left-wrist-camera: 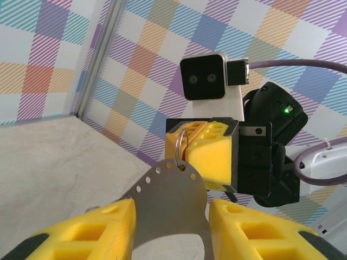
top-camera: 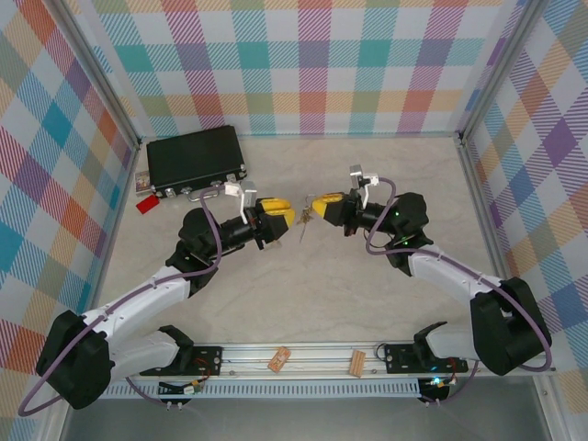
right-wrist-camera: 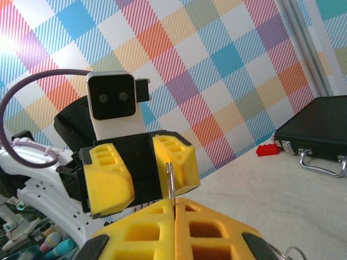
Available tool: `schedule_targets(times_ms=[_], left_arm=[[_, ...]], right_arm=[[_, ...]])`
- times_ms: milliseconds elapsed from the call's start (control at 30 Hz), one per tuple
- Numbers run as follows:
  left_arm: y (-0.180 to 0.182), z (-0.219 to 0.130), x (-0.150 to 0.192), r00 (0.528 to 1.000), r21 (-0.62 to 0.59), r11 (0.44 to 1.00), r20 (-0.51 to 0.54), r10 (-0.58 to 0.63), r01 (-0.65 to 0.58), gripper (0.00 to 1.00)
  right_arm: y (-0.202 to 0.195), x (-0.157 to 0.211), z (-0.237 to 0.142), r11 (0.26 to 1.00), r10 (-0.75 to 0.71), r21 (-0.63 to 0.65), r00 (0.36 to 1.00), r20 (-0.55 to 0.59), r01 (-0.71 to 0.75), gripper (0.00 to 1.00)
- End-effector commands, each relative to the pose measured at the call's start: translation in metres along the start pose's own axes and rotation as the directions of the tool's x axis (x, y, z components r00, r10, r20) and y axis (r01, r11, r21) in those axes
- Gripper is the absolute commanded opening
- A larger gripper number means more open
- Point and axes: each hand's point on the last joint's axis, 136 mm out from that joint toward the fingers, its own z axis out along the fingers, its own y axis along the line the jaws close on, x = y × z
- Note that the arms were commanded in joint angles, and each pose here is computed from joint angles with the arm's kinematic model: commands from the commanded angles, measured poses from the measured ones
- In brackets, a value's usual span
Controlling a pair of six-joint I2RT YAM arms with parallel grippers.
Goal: Put the keys on the keyring
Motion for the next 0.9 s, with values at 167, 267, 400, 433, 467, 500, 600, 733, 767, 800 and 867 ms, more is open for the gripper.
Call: schedule_targets(times_ms=[167,267,400,433,467,500,600,733,767,800,867], left_arm=[[0.007,-0.005,-0.007,0.998,-0.074,0.995,0.001,0.063,-0.062,0.40],[0.010,-0.003,-0.005,0.998,-0.080,0.995,-0.004,0.055,-0.055,0.40],[0.013,0.003,-0.004,0.999,-0.071,0.997,-0.016,0.034,-0.036,0.40],[0.013,0.004,-0.003,0.999,-0.068,0.997,-0.019,0.030,-0.031,0.40],[0.013,0.006,-0.003,0.999,-0.063,0.998,-0.024,0.026,-0.028,0.40],[0.013,0.007,-0.003,0.999,-0.060,0.998,-0.026,0.021,-0.023,0.40],[0.014,0.010,-0.001,0.999,-0.055,0.998,-0.035,0.007,-0.009,0.40],[0.014,0.012,-0.001,0.999,-0.051,0.999,-0.040,-0.004,0.002,0.40],[0.013,0.012,0.000,0.999,-0.048,0.999,-0.042,-0.007,0.005,0.40],[0.013,0.013,-0.001,0.999,-0.048,0.999,-0.043,-0.007,0.005,0.40],[0.013,0.013,0.000,0.999,-0.046,0.999,-0.044,-0.008,0.006,0.40]], right_arm=[[-0.027,-0.021,-0.011,0.917,-0.235,0.331,0.972,-0.008,0.224,0.00],[-0.041,-0.024,-0.021,0.852,-0.282,0.451,0.959,-0.032,0.266,0.00],[-0.052,-0.026,-0.031,0.764,-0.340,0.559,0.937,-0.075,0.322,0.00],[-0.053,-0.026,-0.032,0.746,-0.357,0.573,0.930,-0.087,0.339,0.00],[-0.053,-0.026,-0.033,0.727,-0.372,0.587,0.923,-0.100,0.356,0.00],[-0.053,-0.027,-0.033,0.705,-0.390,0.601,0.913,-0.115,0.377,0.00],[-0.053,-0.030,-0.036,0.636,-0.445,0.643,0.884,-0.144,0.425,0.00],[-0.052,-0.032,-0.038,0.601,-0.473,0.661,0.866,-0.159,0.450,0.00],[-0.051,-0.033,-0.038,0.598,-0.480,0.661,0.863,-0.157,0.453,0.00],[-0.050,-0.033,-0.039,0.598,-0.483,0.662,0.862,-0.153,0.453,0.00],[-0.049,-0.034,-0.039,0.599,-0.487,0.659,0.860,-0.152,0.455,0.00]])
